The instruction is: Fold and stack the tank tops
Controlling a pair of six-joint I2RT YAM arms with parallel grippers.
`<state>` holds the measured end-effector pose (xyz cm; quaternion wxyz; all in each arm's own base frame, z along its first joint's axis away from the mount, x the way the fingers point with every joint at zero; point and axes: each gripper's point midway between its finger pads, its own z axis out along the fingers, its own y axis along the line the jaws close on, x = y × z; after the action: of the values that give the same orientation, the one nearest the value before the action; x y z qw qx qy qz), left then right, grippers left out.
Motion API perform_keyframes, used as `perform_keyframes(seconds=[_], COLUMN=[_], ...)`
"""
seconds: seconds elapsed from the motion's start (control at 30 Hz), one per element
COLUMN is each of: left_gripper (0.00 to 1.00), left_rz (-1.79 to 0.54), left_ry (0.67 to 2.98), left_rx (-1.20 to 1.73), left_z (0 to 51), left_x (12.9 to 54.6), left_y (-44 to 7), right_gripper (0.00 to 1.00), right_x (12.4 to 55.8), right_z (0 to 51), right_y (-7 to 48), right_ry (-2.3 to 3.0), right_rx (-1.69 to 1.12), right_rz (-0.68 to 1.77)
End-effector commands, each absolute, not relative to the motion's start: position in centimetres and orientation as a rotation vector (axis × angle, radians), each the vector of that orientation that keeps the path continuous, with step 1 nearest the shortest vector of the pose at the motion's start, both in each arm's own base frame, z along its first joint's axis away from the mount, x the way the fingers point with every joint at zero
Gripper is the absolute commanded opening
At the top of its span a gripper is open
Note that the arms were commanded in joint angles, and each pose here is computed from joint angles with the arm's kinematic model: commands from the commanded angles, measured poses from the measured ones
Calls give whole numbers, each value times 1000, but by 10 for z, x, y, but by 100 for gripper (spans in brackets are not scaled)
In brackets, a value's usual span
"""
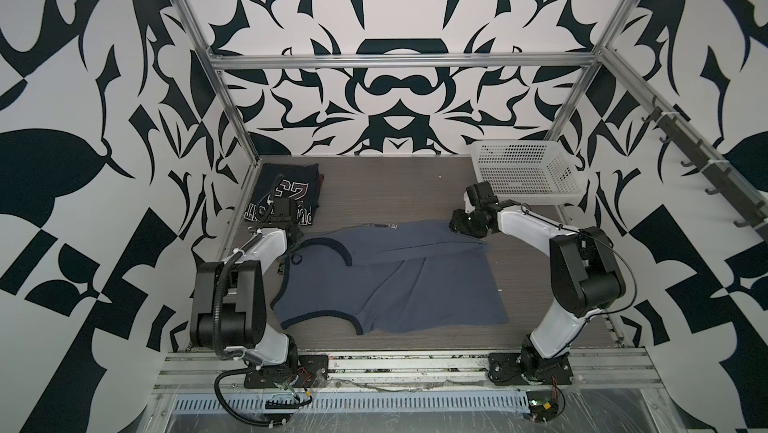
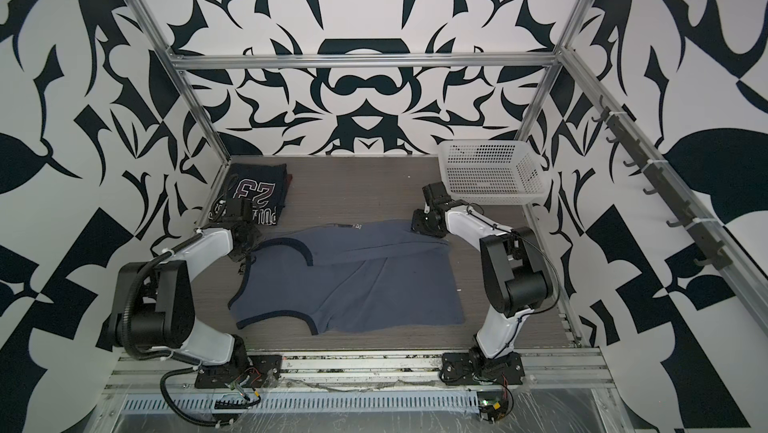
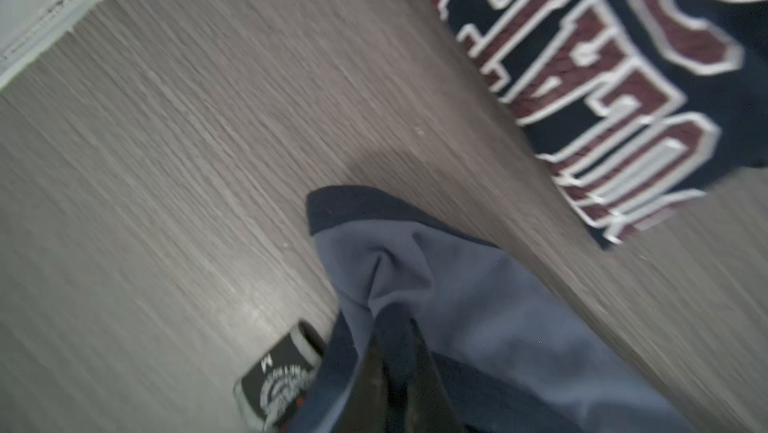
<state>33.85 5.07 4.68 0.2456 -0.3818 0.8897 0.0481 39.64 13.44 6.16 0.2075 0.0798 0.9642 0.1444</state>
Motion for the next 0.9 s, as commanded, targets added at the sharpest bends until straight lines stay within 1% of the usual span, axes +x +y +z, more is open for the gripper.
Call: perform_keyframes(seconds=[0.0, 0.1, 0.2, 0.23, 0.27, 0.3, 0.4, 0.47, 0.5, 0.57, 0.67, 0.77, 0.87], left_gripper=[12, 24, 27, 30, 35, 41, 46, 47, 50, 55, 64, 69, 72], left_rz=[141, 173, 161, 142, 134, 135, 114, 91, 91, 79, 41, -31, -89], left_ry=[2372, 2376, 2419, 2441, 2460, 2475, 2484, 2462, 2443, 2399, 2324, 2305, 2337], left_rx=[-1106, -1179, -1255, -1260, -1254, -1251, -1246, -1245, -1251, -1252, -1228, -1196, -1094], left_z=[41, 40, 28, 24, 21, 21, 24, 33, 40, 58, 92, 116, 134], left_x=[341, 333, 330, 332, 334, 335, 335, 334, 332, 330, 325, 314, 301], left_y=[62, 69, 73, 71, 70, 69, 67, 66, 67, 68, 68, 56, 25], right_gripper=[58, 58, 58, 58, 58, 58, 58, 58, 58, 58, 58, 59, 60], right_x=[408, 416, 422, 425, 425, 426, 423, 420, 420, 421, 419, 406, 378], right_z=[73, 67, 57, 53, 50, 46, 34, 31, 32, 40, 67, 90, 103], right_y=[145, 151, 153, 152, 151, 149, 133, 122, 115, 111, 109, 109, 104], right_ry=[2668, 2683, 2706, 2707, 2714, 2723, 2761, 2761, 2757, 2744, 2704, 2683, 2686], right_rx=[224, 233, 261, 269, 276, 286, 330, 359, 371, 349, 291, 257, 265], right_rz=[449, 474, 471, 467, 451, 430, 319, 269, 244, 228, 203, 211, 230])
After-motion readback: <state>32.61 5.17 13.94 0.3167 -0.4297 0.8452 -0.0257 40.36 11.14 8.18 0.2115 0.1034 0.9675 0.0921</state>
